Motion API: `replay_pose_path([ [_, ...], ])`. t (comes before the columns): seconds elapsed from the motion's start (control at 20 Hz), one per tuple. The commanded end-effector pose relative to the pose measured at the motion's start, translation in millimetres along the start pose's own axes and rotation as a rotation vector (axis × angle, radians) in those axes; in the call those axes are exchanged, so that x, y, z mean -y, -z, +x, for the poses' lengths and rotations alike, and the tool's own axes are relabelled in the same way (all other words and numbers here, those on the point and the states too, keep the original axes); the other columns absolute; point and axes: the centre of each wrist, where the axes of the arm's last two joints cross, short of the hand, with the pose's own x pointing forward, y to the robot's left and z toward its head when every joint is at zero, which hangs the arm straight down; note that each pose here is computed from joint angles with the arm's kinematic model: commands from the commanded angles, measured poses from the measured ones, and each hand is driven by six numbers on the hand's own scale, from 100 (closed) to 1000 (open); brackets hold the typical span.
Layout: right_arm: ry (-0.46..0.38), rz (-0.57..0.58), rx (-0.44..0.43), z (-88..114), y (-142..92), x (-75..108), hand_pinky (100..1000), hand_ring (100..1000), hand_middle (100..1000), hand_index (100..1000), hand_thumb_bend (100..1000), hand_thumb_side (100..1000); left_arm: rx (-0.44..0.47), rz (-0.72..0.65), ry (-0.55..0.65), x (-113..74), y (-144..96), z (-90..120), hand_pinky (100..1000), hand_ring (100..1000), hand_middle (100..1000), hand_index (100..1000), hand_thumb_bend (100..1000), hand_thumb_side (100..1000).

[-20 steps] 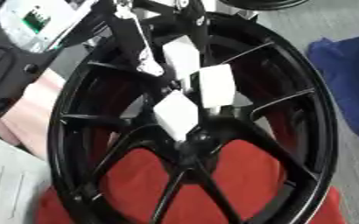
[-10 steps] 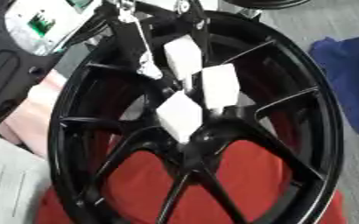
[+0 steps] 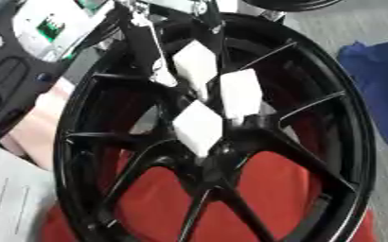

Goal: Pull the pin out of the wheel hub.

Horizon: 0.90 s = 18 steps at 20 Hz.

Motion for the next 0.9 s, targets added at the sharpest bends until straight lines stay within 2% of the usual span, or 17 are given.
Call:
replay_pose_path([
  [0.05, -0.023, 0.007, 0.013, 4.2, 3.4, 4.3, 861, 703, 641, 788, 100, 493, -0.004, 0.05, 0.0, -12.7, -9.3, 0.1, 709, 592, 425, 525, 285, 100],
  [0.5, -0.028, 0.006, 0.001, 2.9, 0.0, 5.2, 861, 703, 642, 788, 100, 488, -0.052, 0.12, -0.004, -25.2, -24.5, 2.5, 685, 527, 313, 407, 355, 100],
  [0.9, -0.035, 0.002, -0.018, 1.1, -6.3, 7.4, 862, 704, 642, 788, 100, 475, -0.13, 0.247, -0.02, -40.0, -62.4, 0.1, 678, 511, 284, 378, 375, 100],
])
